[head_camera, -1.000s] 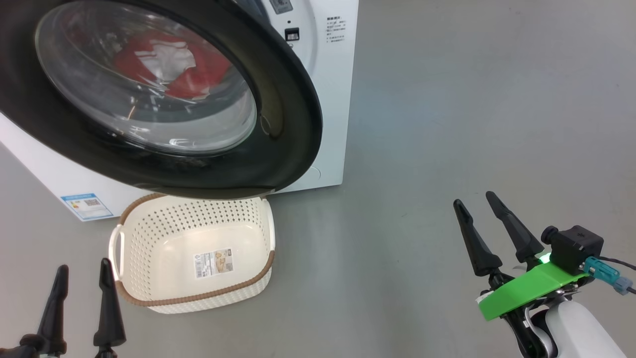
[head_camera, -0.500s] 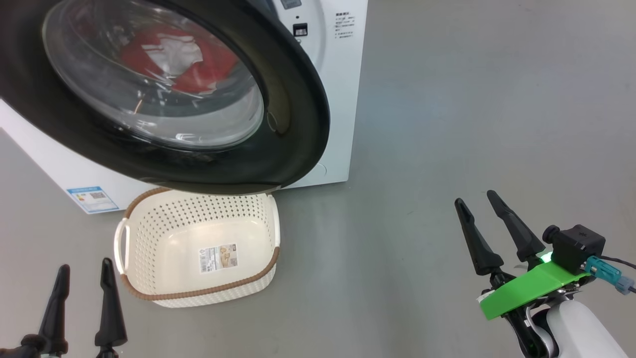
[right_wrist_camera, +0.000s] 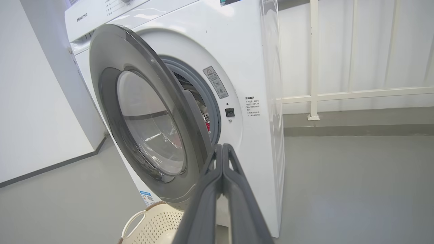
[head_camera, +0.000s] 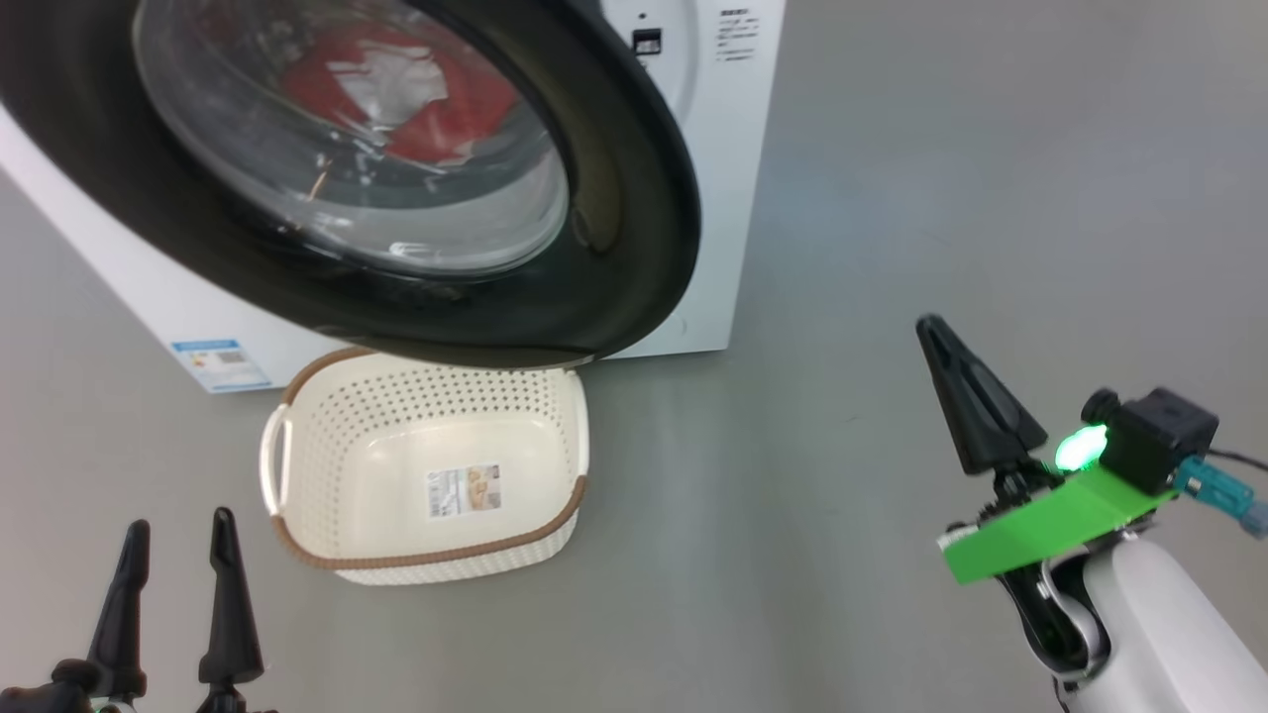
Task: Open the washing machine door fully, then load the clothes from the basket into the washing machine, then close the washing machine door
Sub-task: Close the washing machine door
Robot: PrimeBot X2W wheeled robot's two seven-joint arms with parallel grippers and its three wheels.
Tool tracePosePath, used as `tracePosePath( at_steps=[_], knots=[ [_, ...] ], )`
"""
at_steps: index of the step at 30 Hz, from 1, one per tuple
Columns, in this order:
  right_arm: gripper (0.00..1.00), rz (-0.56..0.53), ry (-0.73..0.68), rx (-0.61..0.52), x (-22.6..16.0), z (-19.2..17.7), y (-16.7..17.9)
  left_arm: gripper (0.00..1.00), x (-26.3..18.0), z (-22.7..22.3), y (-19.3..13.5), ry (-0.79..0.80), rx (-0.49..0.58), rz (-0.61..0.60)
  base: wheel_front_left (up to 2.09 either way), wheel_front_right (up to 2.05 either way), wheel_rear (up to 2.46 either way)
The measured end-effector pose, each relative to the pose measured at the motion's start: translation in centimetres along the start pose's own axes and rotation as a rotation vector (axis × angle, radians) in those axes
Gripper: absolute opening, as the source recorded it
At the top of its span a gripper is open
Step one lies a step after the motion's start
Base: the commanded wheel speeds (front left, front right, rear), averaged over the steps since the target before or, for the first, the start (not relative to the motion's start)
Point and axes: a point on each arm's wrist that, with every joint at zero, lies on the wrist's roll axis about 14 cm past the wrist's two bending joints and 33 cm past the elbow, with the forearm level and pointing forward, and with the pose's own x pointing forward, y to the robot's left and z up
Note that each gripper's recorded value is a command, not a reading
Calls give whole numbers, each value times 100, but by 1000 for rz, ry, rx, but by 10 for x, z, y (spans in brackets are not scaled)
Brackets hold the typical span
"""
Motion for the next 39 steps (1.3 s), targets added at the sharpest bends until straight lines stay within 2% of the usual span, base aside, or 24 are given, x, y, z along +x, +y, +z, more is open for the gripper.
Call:
tracePosePath(
  at_steps=[2,9,20,28,39],
  knots=[
    [0,45,-26,42,13,6,14,100,-2,1,4,-2,0,13,0,0,0],
    [0,183,-21,24,45,3,47,100,-1,1,15,-5,-4,47,0,0,0],
    [0,337,52,-17,90,-34,80,100,13,-8,29,9,-7,88,0,0,0],
    [0,404,104,-46,120,-63,89,100,22,-18,39,29,-15,113,0,0,0],
    [0,435,120,-77,152,-81,87,100,25,-32,50,66,-5,139,0,0,0]
  ],
)
